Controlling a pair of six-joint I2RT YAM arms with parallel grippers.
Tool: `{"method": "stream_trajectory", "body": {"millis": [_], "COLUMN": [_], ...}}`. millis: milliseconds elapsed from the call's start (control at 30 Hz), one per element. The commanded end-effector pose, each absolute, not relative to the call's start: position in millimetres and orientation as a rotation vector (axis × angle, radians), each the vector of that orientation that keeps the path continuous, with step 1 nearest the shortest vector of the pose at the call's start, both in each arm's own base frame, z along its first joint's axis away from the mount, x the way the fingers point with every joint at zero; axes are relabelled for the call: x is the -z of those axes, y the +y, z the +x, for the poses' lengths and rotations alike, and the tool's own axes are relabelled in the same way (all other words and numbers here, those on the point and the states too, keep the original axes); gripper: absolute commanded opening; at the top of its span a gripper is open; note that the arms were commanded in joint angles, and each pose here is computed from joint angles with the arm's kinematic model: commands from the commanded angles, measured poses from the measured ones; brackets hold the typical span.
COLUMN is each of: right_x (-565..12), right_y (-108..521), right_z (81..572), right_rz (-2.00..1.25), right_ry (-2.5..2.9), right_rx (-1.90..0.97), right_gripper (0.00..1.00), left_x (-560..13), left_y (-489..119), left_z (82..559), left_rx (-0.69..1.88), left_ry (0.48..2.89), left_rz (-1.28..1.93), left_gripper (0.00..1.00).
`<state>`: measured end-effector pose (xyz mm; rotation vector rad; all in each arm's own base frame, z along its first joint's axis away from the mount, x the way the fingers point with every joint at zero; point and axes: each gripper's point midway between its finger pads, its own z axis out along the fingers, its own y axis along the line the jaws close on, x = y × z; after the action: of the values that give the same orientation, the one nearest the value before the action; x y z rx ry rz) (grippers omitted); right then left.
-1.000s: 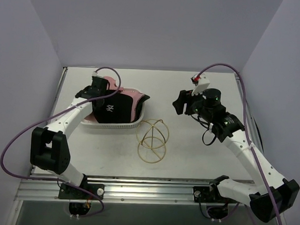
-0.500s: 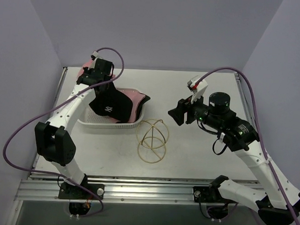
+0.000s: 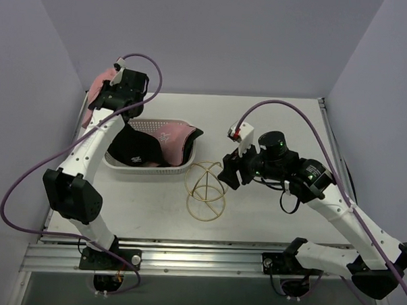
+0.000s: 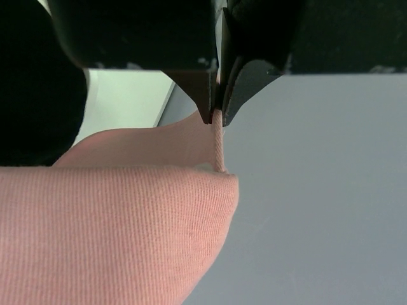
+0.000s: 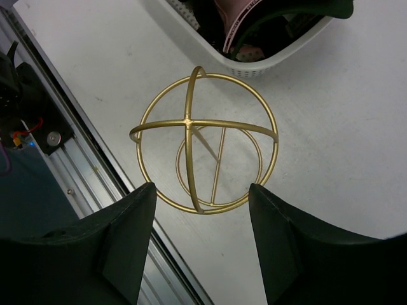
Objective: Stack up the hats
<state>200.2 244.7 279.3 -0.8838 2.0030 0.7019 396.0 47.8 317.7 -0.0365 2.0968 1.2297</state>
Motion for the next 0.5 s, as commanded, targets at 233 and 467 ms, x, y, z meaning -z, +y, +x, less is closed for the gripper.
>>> {"method": "stream_trajectory", "body": {"millis": [233,467], "right_x": [-260.0,-243.4], "right_y": [263.3,274.2], "right_z": [179.8,184.7], "right_rz": [-1.012,-1.02], "right_ry": [2.031,2.057], "right_rx": [-0.723,-0.71], "right_gripper": [0.54,0.47], "left_x": [-365.2,-366.1], "left_y": [47.6,23.2], "left_z": [379.2,370.6], "left_rx": [-1.157,-1.071], "left_ry": [2.022,2.037], "left_rz": [-0.111,-0.045], "left_gripper": [0.02,0.02]}}
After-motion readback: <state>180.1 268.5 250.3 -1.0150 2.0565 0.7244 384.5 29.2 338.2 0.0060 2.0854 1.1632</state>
